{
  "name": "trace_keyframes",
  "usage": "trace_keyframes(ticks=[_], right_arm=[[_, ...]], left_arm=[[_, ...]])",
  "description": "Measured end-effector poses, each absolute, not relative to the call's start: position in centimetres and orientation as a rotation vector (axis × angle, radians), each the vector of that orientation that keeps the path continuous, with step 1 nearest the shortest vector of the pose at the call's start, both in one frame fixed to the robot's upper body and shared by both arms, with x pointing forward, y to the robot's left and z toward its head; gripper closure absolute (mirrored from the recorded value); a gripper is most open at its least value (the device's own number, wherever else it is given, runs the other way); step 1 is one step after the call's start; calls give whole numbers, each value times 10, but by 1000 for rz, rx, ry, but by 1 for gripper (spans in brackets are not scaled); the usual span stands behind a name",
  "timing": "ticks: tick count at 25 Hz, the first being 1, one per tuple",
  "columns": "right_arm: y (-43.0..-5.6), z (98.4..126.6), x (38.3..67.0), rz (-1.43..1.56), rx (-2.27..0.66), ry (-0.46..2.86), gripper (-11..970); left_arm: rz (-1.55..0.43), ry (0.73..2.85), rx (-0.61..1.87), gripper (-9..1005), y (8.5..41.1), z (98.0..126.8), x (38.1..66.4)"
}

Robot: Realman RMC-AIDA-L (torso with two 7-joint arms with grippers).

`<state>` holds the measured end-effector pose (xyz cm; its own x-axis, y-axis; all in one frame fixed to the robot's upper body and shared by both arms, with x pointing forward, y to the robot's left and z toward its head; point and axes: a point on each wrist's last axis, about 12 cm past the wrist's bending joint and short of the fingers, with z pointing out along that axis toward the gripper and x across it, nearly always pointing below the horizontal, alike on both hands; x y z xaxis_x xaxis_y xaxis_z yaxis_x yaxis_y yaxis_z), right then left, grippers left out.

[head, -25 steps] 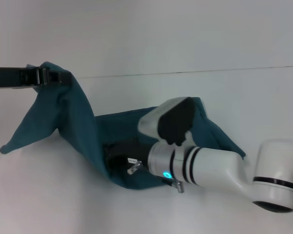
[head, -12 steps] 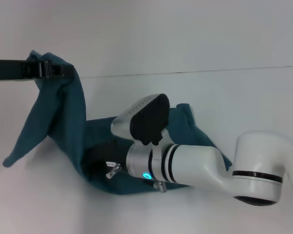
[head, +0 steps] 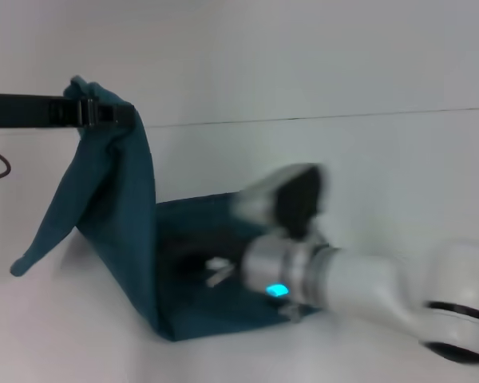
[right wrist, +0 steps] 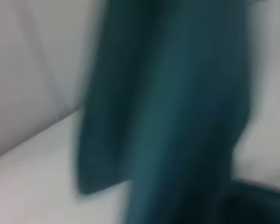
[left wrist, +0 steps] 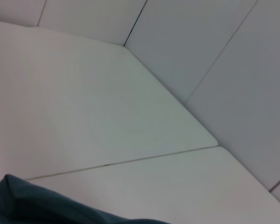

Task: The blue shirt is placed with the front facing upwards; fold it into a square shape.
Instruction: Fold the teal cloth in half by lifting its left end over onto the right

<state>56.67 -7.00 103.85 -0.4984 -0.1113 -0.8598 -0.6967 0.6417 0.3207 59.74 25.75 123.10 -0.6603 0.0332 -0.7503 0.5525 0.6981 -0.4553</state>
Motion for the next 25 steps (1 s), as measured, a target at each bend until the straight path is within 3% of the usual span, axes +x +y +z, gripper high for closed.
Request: trace_keyframes(ticks=[6, 12, 20, 25], right_arm=[[-179, 1026, 569, 818, -151, 1811, 933], [-248, 1023, 570, 707, 51, 1771, 933], [-266, 1020, 566, 659, 84, 1778, 933], [-266, 1019, 565, 655, 69, 1785, 932]], left_arm=[[-910, 2175, 508, 967, 249, 1228, 594], [-953, 2189, 610, 968, 219, 1224, 592], [-1067, 2196, 724, 967, 178, 1212, 589], [-1089, 2247, 751, 967, 150, 1190, 591]])
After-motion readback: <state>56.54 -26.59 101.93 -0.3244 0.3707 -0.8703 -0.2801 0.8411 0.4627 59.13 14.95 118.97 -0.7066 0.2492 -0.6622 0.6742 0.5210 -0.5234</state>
